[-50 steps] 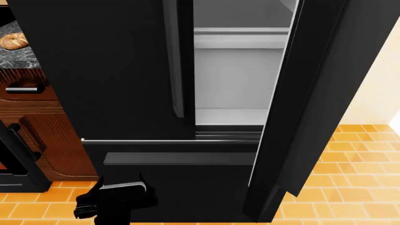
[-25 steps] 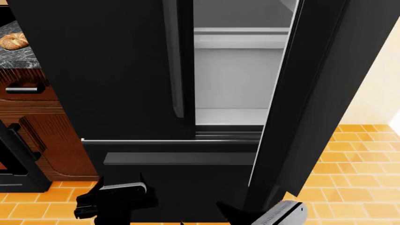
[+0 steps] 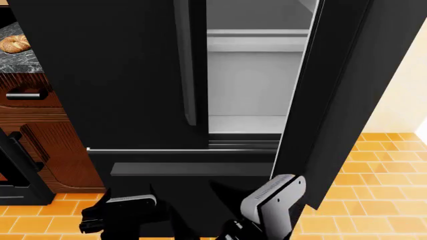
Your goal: Open the fridge doors
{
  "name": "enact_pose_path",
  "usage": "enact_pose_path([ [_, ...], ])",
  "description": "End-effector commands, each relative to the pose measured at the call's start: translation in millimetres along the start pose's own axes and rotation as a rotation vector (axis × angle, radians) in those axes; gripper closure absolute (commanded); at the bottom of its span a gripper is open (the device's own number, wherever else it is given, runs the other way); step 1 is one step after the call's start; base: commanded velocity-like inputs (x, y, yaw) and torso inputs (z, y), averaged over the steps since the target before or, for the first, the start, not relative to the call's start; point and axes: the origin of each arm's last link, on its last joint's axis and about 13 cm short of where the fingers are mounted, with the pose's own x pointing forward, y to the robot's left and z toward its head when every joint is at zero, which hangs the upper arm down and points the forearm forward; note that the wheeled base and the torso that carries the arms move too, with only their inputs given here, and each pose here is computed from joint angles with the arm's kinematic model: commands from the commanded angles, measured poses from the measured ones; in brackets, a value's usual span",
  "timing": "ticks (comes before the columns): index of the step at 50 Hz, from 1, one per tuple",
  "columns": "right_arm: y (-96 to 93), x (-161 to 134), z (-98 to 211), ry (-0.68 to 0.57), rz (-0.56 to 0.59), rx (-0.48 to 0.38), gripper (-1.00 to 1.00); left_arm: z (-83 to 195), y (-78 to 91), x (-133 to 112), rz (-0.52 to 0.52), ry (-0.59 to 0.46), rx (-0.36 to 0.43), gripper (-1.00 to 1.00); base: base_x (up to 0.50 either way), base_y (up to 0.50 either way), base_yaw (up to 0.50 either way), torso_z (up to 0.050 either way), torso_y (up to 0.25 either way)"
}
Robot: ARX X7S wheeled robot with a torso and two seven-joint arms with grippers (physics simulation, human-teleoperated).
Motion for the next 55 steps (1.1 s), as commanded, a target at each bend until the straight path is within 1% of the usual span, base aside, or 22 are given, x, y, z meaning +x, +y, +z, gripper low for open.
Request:
enact_pose_path([
  [1, 4.7, 19, 17, -0.014, 0.033, -0.040, -1.00, 0, 0.0, -1, -0.001, 0.001, -0.001, -1.00, 0.00, 0.00, 0.00, 0.000, 0.000],
  [12, 4.9, 44, 52, -0.059, 0.016, -0.076, -1.00, -1, -0.1, -1, -0.001, 0.004, 0.000, -1.00, 0.00, 0.00, 0.00, 0.000, 0.000],
  [24, -8.3, 71, 87, -0.127, -0.017, -0.036, -1.00, -2, -0.4, 0, -0.003, 0.004, 0.000, -1.00, 0.00, 0.00, 0.00, 0.000, 0.000],
  [30, -16.1, 85, 97, -0.144, -0.040, -0.035, -1.00, -2, -0.6, -1, -0.004, 0.004, 0.001, -1.00, 0.00, 0.00, 0.00, 0.000, 0.000],
  [37, -17.4, 98, 109, -0.154, -0.051, -0.045, -1.00, -2, -0.6, -1, -0.005, 0.003, 0.003, -1.00, 0.00, 0.00, 0.00, 0.000, 0.000],
  [40, -16.6, 104, 111, -0.142, -0.060, -0.064, -1.00, -1, -0.6, -1, -0.005, 0.003, 0.003, -1.00, 0.00, 0.00, 0.00, 0.000, 0.000],
  [44, -13.3, 112, 108, -0.105, -0.083, -0.129, -1.00, -2, -0.7, 0, -0.005, 0.003, 0.003, -1.00, 0.00, 0.00, 0.00, 0.000, 0.000],
  [48, -7.5, 118, 106, -0.081, -0.102, -0.156, -1.00, -3, -1.0, 1, -0.006, 0.002, 0.004, -1.00, 0.00, 0.00, 0.00, 0.000, 0.000],
  [49, -5.4, 120, 105, -0.065, -0.112, -0.144, -1.00, -3, -1.0, 1, -0.006, 0.001, 0.003, -1.00, 0.00, 0.00, 0.00, 0.000, 0.000],
  [52, -0.3, 124, 104, -0.068, -0.134, -0.106, -1.00, -2, -1.2, 1, -0.006, 0.000, 0.003, -1.00, 0.00, 0.00, 0.00, 0.000, 0.000],
  [55, 4.8, 127, 102, -0.100, -0.126, -0.104, -1.00, -3, -1.3, 1, -0.007, -0.001, 0.004, -1.00, 0.00, 0.00, 0.00, 0.000, 0.000],
])
